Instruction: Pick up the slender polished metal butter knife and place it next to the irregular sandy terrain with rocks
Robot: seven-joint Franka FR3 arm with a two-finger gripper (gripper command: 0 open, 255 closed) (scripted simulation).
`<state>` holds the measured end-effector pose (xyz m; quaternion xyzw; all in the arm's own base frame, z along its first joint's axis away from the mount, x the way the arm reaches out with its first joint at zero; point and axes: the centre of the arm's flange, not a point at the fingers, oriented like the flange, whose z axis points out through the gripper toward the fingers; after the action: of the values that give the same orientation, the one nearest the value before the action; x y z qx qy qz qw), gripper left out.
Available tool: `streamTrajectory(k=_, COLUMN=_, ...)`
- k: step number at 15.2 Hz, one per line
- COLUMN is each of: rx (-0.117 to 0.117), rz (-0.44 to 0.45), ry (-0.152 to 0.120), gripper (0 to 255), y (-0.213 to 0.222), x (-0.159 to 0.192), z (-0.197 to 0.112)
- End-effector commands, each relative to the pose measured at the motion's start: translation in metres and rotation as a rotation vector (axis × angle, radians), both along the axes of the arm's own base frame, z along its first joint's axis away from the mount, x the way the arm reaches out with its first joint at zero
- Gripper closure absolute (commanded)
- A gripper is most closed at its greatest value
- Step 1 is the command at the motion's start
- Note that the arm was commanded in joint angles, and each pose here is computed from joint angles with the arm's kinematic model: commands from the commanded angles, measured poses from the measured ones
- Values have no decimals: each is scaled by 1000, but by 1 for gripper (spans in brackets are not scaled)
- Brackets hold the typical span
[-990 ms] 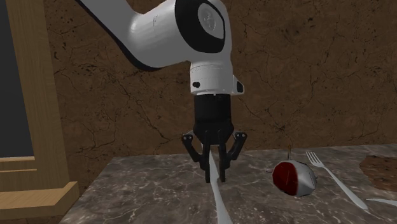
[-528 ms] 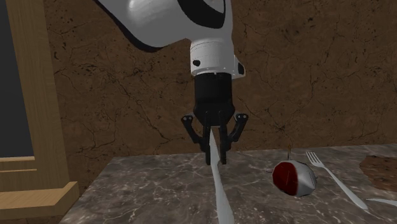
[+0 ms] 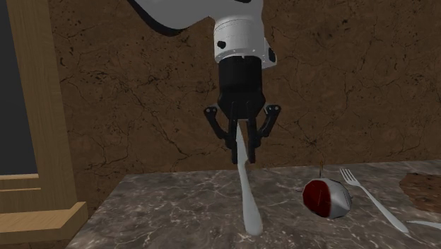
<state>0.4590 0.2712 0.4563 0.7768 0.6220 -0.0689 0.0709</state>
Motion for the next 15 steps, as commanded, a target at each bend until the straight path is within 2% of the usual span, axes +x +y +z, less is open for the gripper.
streamTrajectory(k=1, rx=0, rz=0, ry=1, gripper=255, y=-12, x=16, z=3)
streamTrajectory(k=10, rx=0, rz=0, ry=1, gripper=255, y=-87, x=108, z=4)
streamTrajectory(k=11, rx=0, rz=-1, ry=1, gripper=255, y=-78, x=95, z=4)
streamTrajectory(k=12, rx=0, rz=-1, ry=1, gripper=0, y=-78, x=95, z=4)
streamTrajectory(k=15, rx=40, rz=-15, ry=-119, gripper=0, y=-52, x=77, z=-18)
